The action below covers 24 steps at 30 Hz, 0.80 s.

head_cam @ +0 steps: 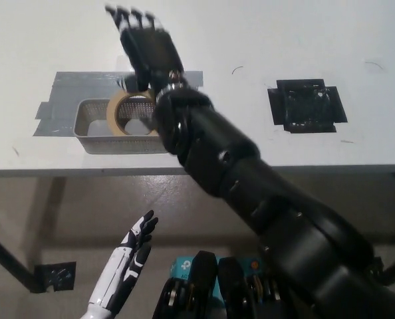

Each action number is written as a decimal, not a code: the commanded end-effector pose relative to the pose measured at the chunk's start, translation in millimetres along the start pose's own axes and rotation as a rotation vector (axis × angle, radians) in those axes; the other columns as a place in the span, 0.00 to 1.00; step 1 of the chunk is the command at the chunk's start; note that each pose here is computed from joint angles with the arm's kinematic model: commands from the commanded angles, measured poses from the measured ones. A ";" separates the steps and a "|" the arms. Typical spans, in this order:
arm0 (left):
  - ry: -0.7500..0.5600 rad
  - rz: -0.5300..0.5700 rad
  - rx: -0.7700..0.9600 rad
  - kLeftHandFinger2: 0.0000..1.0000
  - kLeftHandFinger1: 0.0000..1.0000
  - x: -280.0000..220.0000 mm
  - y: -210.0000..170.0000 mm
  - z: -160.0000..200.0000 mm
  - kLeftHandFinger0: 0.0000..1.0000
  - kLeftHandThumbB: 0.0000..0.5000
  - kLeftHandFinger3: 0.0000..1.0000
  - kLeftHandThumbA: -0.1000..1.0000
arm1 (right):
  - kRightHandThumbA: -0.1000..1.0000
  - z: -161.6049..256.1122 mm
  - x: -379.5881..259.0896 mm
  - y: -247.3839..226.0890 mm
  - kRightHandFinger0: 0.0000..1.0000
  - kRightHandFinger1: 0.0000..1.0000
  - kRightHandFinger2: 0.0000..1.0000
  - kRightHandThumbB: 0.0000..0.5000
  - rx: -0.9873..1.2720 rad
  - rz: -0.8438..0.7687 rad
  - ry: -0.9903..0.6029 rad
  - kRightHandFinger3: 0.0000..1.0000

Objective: The robot picks the tape placed on the black area with right hand and places it in the small grey container.

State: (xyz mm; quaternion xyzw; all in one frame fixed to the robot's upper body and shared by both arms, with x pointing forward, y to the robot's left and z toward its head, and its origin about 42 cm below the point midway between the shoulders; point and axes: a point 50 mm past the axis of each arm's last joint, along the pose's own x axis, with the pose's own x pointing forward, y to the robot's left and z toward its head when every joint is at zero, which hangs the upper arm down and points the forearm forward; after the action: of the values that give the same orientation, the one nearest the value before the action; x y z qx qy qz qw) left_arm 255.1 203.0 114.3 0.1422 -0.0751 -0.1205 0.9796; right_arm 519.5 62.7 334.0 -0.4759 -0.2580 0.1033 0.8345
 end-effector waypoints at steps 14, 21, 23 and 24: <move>-0.116 0.109 0.011 1.00 1.00 49.0 46.4 18.0 1.00 0.19 1.00 1.00 | 1.00 -82.2 -227.3 -179.9 1.00 1.00 1.00 0.71 0.357 -0.435 -0.272 1.00; -0.125 0.117 0.018 1.00 1.00 73.2 64.6 23.3 1.00 0.17 1.00 1.00 | 1.00 -108.3 -280.8 -167.4 1.00 1.00 1.00 0.65 0.610 -0.506 -0.189 1.00; -0.130 0.118 0.016 1.00 1.00 75.4 68.1 23.8 1.00 0.12 1.00 1.00 | 1.00 -115.5 -294.3 -158.2 1.00 1.00 1.00 0.58 0.628 -0.502 -0.180 1.00; -0.131 0.121 0.018 1.00 1.00 76.7 69.9 24.6 1.00 0.12 1.00 1.00 | 0.99 -119.0 -298.3 -153.9 1.00 1.00 1.00 0.57 0.625 -0.500 -0.168 1.00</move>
State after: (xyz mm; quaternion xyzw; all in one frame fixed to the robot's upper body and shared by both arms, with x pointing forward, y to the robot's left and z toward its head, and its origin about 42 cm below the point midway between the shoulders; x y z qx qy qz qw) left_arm 295.0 210.1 123.7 0.1520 -0.0880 -0.1109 0.9782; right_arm 429.1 -156.1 206.1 -0.3342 -0.1865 0.0123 0.9238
